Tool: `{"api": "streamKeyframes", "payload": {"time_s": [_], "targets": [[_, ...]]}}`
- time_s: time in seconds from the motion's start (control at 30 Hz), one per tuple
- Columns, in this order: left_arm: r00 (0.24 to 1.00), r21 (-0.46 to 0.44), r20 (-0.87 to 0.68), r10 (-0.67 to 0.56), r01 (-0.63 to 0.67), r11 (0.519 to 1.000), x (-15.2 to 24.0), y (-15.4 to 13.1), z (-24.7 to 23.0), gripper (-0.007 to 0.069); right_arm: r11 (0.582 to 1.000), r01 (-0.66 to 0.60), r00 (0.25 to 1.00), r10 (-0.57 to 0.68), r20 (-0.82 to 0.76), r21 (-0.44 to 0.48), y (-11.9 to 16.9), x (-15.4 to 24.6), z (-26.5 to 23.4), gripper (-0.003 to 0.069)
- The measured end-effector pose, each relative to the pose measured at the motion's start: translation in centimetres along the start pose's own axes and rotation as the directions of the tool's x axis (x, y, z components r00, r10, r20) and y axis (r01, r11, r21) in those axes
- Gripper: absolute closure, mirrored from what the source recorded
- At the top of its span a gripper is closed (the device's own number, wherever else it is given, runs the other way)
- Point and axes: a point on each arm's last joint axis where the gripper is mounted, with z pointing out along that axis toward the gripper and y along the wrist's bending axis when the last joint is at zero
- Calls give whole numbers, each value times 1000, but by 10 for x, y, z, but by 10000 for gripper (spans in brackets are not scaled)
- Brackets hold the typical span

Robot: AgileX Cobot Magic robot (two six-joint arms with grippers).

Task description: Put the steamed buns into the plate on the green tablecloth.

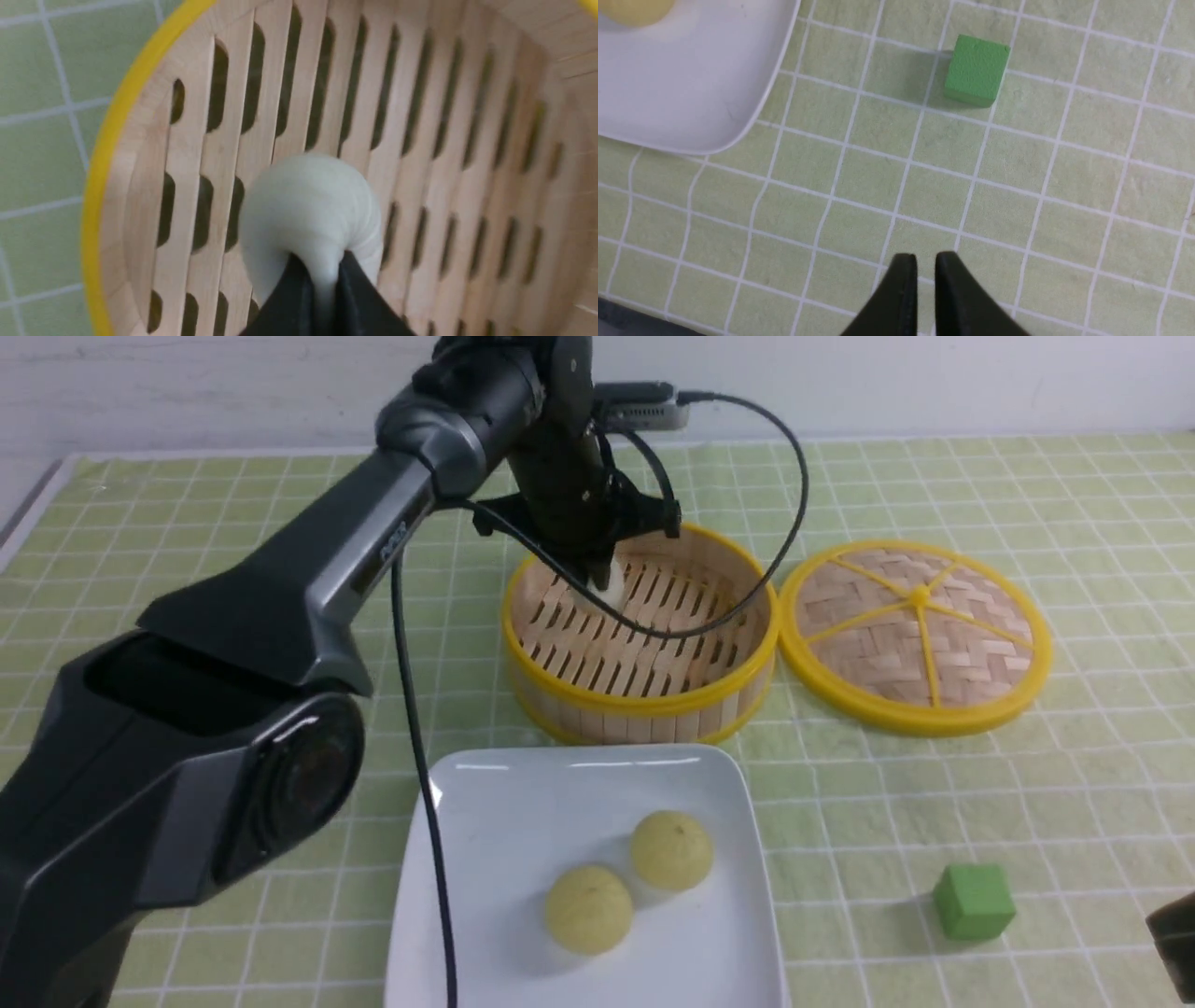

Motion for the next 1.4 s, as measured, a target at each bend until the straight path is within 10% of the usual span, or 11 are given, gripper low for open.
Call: {"api": "streamKeyframes", "payload": {"time_s": [0.23, 0.37, 0.7, 0.9, 1.17, 1.4], "targets": [[999, 51, -35, 41, -39, 998, 41, -13, -103, 598, 1000, -1, 1000, 1, -2, 1, 0, 0, 0, 567], [960, 0, -274, 54, -56, 998, 135, -22, -62, 598, 1000, 0, 1000, 1, -6, 3, 0, 1, 0, 564], [989, -9, -146, -36, 35, 999, 184, -12, -10, 575, 1000, 1, 1000, 0, -9, 7, -1, 1, 0, 554], [988, -25, -155, -25, 21, 999, 184, -10, -10, 431, 999, 39, 999, -38, 36, -11, -4, 6, -11, 564], [984, -70, -179, 8, -21, 997, 170, -10, -38, 34, 993, 61, 958, -30, 287, -99, -34, 69, -72, 673], [991, -66, -123, 60, -68, 995, 150, -14, -73, 20, 986, 116, 807, -23, 590, -121, -56, 109, -36, 674]]}}
